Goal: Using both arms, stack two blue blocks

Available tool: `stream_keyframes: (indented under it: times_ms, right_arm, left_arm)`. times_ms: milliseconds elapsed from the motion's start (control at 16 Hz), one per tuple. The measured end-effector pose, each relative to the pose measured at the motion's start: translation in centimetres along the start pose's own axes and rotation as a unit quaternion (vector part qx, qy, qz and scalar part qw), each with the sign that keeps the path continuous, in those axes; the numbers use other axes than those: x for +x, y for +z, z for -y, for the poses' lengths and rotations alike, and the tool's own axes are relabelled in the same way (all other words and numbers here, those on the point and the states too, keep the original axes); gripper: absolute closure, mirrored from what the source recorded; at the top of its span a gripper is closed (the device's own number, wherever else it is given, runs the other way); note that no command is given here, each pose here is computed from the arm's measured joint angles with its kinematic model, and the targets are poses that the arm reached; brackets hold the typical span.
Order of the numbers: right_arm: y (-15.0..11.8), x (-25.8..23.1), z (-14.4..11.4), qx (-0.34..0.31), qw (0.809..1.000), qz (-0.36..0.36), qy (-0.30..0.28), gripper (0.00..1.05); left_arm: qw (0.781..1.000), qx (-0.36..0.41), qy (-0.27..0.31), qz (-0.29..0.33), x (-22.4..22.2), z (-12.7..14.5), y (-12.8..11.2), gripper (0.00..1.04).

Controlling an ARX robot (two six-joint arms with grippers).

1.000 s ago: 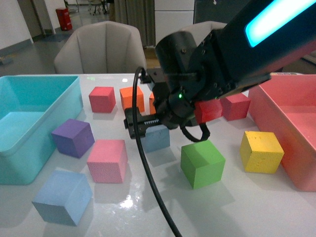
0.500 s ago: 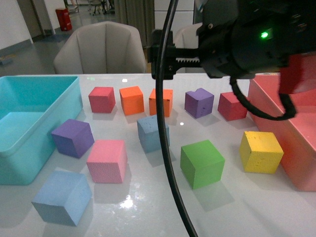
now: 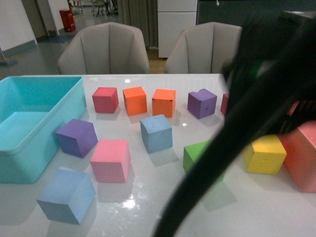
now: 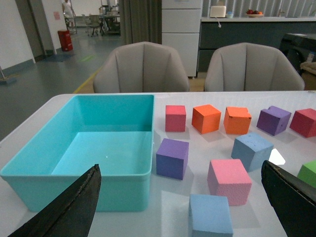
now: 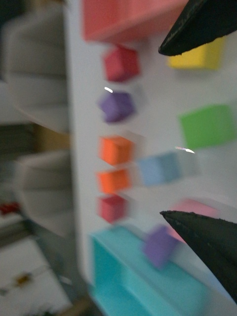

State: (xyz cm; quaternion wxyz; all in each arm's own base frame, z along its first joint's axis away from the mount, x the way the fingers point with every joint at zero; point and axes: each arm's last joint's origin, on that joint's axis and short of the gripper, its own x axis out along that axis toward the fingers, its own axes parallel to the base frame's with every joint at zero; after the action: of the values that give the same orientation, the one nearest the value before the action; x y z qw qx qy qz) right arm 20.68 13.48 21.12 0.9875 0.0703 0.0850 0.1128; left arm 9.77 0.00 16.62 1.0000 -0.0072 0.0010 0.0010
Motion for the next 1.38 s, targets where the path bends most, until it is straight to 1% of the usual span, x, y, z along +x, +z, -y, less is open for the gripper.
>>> stream_keyframes:
  times_ms: [62,125,188,250,312,438,500,562,625,875,1375]
  right_arm:
    - [0.3,-1.4,1.4,-0.009,0.996,0.066,-0.056,0.23]
    - [-0.6,-2.5,3.3,-0.028,0.993,0.082,-0.087,0.32]
    - [-0.7,-1.8,5.4,-0.039,0.988,0.095,-0.111,0.43]
    - [-1.0,-1.7,7.7,-0.056,0.988,0.073,-0.123,0.56]
    - [-2.3,-3.6,9.1,-0.064,0.990,0.047,-0.119,0.69]
    - [-2.6,-7.3,11.6,-0.065,0.988,0.079,-0.114,0.98]
    - [-3.2,-8.3,12.4,-0.066,0.987,0.078,-0.125,1.03]
    - [-3.7,-8.6,12.5,-0.067,0.986,0.094,-0.122,1.03]
    - [-4.3,-8.8,12.4,-0.066,0.989,0.073,-0.114,1.03]
    - [-3.9,-9.5,12.2,-0.068,0.987,0.091,-0.112,1.03]
    - [-3.9,-11.2,11.7,-0.069,0.987,0.094,-0.112,1.03]
  left_arm:
    - [1.000,0.000,-0.004,0.001,0.0,0.0,0.0,0.07]
    - [1.000,0.000,0.000,-0.001,0.0,0.0,0.0,0.07]
    - [1.000,0.000,0.002,-0.001,0.0,0.0,0.0,0.07]
    - [1.000,0.001,-0.004,0.001,0.0,0.1,0.0,0.07]
    - [1.000,0.000,0.000,-0.002,0.0,0.0,0.0,0.07]
    - [1.000,0.000,-0.001,0.000,0.0,0.0,0.0,0.07]
    - [1.000,0.000,-0.001,0.000,0.0,0.0,0.0,0.07]
    - [1.000,0.000,-0.001,0.000,0.0,0.0,0.0,0.07]
    - [1.000,0.000,-0.001,0.000,0.0,0.0,0.0,0.07]
    - [1.000,0.001,-0.001,0.000,0.0,0.0,0.0,0.07]
    - [1.000,0.000,-0.001,0.000,0.0,0.0,0.0,0.07]
